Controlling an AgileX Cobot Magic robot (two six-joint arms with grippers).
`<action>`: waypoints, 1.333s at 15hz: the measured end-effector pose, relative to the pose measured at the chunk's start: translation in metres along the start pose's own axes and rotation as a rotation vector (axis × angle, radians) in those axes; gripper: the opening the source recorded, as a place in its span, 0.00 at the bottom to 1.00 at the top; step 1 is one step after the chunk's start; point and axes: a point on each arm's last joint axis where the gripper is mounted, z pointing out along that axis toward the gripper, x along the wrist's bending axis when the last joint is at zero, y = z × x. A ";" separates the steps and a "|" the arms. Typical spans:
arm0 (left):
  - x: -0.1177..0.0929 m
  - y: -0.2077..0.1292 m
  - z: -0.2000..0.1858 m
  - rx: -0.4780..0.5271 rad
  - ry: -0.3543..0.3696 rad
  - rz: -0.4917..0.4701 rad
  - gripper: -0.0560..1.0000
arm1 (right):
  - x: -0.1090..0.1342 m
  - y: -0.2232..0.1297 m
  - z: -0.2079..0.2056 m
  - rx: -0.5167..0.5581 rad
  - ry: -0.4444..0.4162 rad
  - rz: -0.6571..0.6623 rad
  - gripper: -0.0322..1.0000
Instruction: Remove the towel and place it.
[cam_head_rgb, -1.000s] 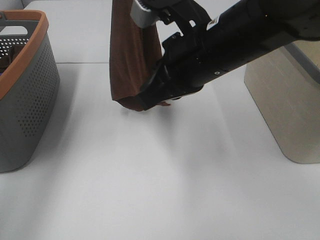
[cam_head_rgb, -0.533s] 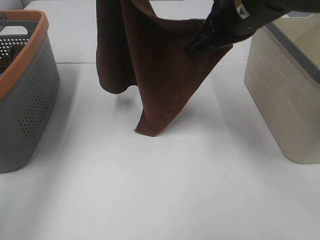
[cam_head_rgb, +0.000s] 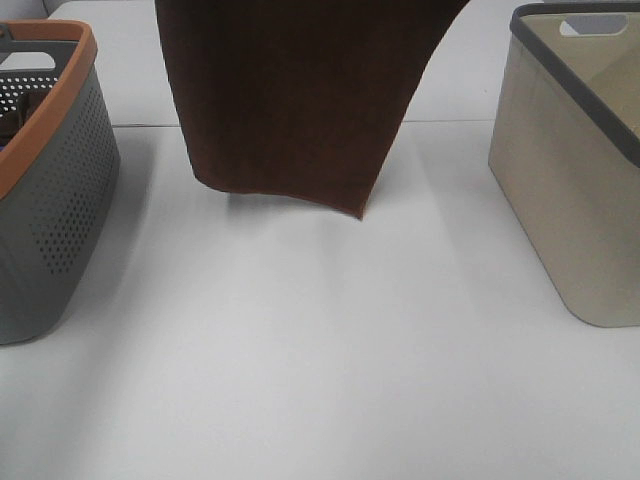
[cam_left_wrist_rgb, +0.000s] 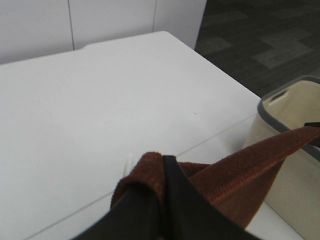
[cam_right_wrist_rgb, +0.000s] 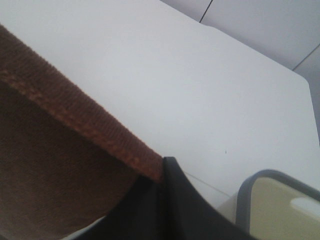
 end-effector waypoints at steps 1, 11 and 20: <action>0.006 0.000 0.006 -0.035 0.039 0.003 0.05 | -0.002 0.005 0.012 -0.018 -0.004 -0.004 0.03; 0.036 -0.063 0.077 0.071 0.127 0.024 0.05 | -0.025 0.004 0.062 0.109 -0.054 0.179 0.03; 0.021 -0.119 0.051 0.781 0.020 -0.085 0.05 | 0.013 -0.050 0.044 0.683 0.263 0.288 0.03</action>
